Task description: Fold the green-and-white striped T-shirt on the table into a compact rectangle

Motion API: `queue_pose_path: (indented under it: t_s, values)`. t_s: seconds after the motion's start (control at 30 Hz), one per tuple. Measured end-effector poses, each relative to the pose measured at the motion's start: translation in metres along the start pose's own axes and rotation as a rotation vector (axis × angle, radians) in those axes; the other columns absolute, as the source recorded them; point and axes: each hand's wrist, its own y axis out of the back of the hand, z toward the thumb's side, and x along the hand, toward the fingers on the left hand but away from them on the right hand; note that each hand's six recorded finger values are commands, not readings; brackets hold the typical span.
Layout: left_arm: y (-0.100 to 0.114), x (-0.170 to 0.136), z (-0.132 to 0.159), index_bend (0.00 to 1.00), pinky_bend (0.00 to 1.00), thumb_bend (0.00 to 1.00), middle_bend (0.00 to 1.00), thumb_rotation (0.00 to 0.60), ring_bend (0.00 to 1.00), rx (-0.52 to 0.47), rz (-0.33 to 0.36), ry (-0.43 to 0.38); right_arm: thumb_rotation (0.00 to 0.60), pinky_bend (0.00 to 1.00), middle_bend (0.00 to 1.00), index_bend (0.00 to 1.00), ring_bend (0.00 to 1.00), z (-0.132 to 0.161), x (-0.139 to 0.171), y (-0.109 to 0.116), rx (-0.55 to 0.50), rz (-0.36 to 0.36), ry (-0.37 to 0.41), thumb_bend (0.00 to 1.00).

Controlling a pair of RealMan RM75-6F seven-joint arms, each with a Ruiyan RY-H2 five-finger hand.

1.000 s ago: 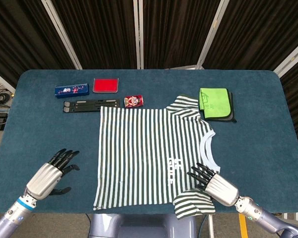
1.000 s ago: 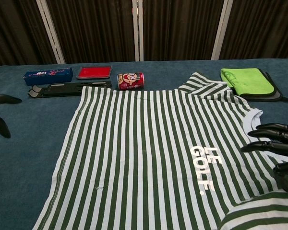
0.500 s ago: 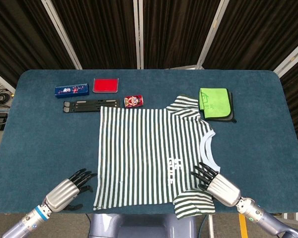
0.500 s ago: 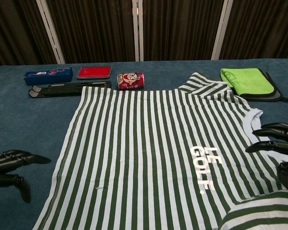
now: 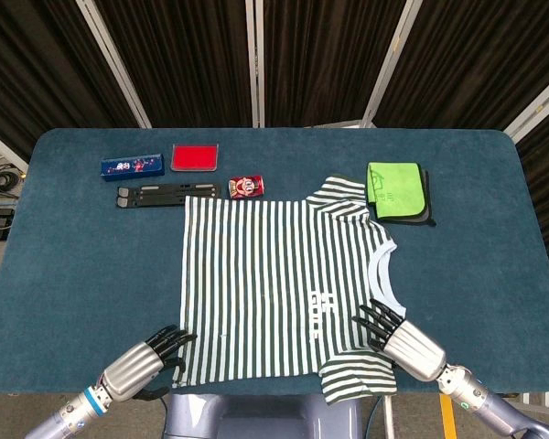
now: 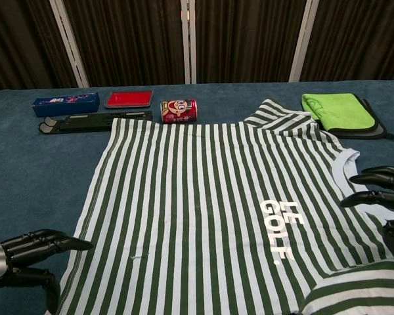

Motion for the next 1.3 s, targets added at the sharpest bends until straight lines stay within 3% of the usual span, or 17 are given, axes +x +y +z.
queue_pose_path:
  t_s: [0.83,1.3]
  values:
    - [-0.013,0.018,0.0,0.46,0.0,0.31,0.0,0.6,0.0,0.009,-0.022,0.011,0.6,0.0,0.17,0.7,0.0,-0.003,0.001,0.001,-0.014,-0.016,-0.012,0.34]
    - [-0.018,0.024,0.002,0.5,0.0,0.4,0.0,0.6,0.0,-0.008,-0.034,0.012,0.6,0.0,0.17,0.7,0.0,-0.004,0.002,-0.001,-0.02,-0.013,-0.014,0.34]
